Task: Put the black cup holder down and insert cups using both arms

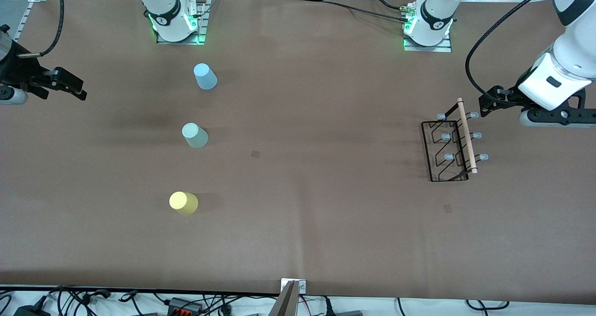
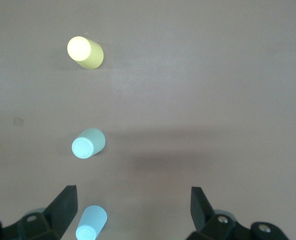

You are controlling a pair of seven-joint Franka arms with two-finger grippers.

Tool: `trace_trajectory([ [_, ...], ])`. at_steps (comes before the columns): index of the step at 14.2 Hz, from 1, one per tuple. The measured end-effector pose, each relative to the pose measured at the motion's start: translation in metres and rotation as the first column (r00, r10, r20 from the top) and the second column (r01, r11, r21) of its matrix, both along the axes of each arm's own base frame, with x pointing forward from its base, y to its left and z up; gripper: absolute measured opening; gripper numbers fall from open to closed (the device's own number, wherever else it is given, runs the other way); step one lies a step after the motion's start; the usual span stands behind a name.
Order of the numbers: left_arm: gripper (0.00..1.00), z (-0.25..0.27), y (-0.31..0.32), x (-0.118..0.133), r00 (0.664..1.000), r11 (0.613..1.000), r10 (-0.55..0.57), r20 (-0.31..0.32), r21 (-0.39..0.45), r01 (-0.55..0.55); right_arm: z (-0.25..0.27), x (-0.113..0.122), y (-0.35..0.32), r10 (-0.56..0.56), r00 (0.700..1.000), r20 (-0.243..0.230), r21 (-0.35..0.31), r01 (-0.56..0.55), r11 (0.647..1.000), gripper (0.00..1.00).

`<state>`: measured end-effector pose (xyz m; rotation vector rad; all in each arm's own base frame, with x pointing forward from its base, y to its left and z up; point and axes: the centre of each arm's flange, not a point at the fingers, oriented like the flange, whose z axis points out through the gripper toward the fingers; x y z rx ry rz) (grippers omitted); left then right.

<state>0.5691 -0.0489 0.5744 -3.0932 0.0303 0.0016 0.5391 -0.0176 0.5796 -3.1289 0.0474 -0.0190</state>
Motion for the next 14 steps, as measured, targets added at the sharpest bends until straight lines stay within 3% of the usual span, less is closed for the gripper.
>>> trace_trajectory([
  [14, 1.0, -0.0048, 0.0091, 0.001, 1.0, 1.0, 0.012, -0.01, 0.0, -0.012, 0.0025, -0.0018, 0.0001, 0.0, 1.0, 0.003, 0.0, 0.0, 1.0, 1.0],
])
